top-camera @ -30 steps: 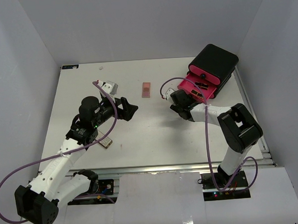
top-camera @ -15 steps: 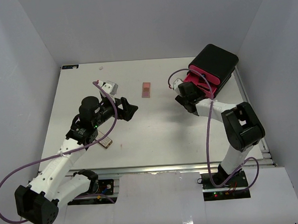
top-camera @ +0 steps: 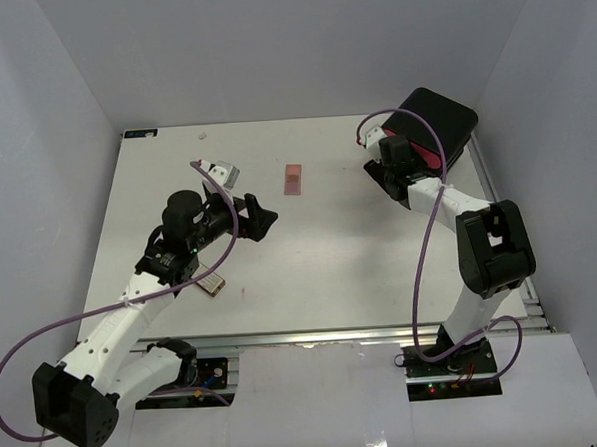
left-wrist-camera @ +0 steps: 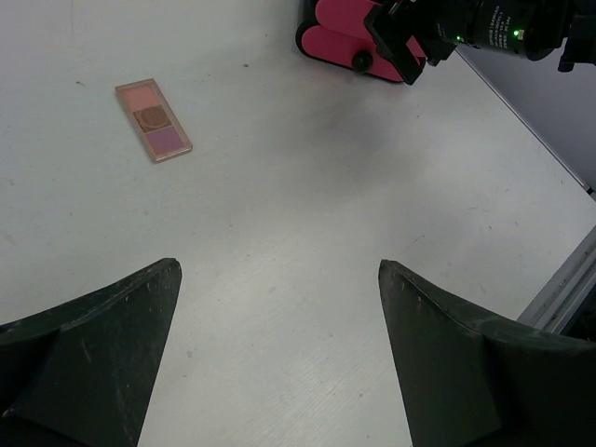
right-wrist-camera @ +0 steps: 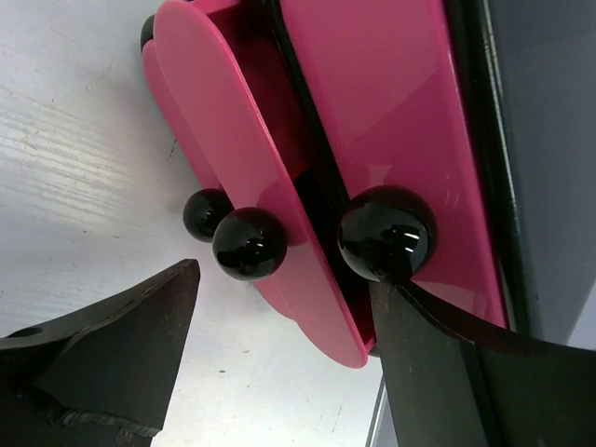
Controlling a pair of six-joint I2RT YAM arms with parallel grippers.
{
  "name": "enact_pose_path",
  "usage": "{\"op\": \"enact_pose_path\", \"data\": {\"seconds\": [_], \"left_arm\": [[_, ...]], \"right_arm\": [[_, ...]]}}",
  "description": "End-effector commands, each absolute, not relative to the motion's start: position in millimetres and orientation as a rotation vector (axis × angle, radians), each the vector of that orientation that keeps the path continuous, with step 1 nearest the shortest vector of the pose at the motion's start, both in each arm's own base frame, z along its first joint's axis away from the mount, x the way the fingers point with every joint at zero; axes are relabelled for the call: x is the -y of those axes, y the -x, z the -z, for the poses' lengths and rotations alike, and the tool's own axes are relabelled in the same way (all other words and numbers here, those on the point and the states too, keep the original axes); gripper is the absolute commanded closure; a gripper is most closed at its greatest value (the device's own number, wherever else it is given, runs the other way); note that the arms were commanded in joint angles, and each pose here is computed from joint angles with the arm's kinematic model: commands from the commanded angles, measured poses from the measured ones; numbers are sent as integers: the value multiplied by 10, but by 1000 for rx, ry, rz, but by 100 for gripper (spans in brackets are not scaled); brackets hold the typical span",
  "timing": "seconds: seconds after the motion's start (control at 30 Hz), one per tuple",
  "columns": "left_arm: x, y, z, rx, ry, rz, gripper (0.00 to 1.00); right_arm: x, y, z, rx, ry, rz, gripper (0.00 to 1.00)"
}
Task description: Organize the makeup
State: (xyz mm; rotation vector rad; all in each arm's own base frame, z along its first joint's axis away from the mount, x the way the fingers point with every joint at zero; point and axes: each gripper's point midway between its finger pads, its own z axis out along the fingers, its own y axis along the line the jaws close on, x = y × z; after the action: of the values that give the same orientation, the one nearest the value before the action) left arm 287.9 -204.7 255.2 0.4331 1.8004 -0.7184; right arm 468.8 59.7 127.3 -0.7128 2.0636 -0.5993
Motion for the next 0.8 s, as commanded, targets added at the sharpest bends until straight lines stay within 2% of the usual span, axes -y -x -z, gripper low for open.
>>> {"op": "enact_pose_path", "data": {"seconds": [0.0,0.33,0.5,0.57,0.77], "left_arm": [[2056,-2868,-2518,-1801,-450,721,2],[2095,-2874,-2443,-1823,-463,738,2],[2100,-2879,-2424,-1829,-463,740,2],[2095,-2887,-2418,-1830,-461,734,2],[2091,-2894,-2392,-1838,-460,729,2]], "right_arm": [[-477,-4846,-1403,-2037,671,602,20],[-806,-4547,-1846,-1893,743,332,20],[-822,-4474,-2025,-1842,737,318,20],[-855,-4438,-1976,-1851,759,293,20],[-1292,-3998,-1450,-1917,1172,-24,23]]}}
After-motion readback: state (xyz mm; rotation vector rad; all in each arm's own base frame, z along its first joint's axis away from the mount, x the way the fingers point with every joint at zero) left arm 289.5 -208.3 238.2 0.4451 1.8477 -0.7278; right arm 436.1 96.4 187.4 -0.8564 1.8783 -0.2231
